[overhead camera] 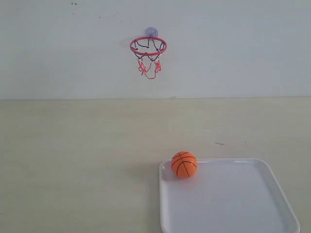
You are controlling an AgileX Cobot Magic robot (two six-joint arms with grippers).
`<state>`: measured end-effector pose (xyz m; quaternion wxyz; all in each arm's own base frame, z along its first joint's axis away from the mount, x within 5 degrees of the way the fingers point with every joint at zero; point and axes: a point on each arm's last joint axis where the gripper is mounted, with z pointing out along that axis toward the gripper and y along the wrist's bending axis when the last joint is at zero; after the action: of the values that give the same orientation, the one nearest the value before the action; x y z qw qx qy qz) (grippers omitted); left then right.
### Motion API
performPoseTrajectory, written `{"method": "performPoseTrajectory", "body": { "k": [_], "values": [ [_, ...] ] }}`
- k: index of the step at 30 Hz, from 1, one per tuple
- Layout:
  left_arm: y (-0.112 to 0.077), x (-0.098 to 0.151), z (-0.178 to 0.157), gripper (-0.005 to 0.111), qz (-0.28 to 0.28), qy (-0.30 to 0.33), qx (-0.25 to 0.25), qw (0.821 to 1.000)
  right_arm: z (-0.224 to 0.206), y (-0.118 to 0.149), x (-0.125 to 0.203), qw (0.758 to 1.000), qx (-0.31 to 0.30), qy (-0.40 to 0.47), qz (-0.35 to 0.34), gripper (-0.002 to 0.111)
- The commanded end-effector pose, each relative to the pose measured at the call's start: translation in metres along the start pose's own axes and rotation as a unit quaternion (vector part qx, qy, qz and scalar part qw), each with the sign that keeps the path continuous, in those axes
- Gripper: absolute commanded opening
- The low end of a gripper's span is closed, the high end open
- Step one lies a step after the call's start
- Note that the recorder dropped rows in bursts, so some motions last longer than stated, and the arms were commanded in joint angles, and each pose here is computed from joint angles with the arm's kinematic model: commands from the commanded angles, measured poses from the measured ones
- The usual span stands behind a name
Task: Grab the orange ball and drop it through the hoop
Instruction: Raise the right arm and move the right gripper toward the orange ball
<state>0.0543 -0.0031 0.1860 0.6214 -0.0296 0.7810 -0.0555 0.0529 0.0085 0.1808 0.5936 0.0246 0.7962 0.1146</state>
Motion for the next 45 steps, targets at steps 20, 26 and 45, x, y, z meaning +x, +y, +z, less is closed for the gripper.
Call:
{"method": "performPoseTrajectory", "body": {
  "k": [20, 26, 45],
  "values": [
    [0.0, 0.001, 0.0, 0.004, -0.002, -0.002, 0.001, 1.0, -0.04, 0.01, -0.081, 0.897, -0.084, -0.425, 0.083, 0.0],
    [0.0, 0.001, 0.0, 0.004, -0.002, -0.002, 0.001, 1.0, -0.005, 0.026, -0.103, 0.991, -0.047, -0.116, 0.042, 0.0],
    [0.0, 0.001, 0.0, 0.004, -0.002, -0.002, 0.001, 1.0, 0.101, 0.074, -0.068, 0.883, -0.269, 0.383, 0.023, 0.0]
  ]
}}
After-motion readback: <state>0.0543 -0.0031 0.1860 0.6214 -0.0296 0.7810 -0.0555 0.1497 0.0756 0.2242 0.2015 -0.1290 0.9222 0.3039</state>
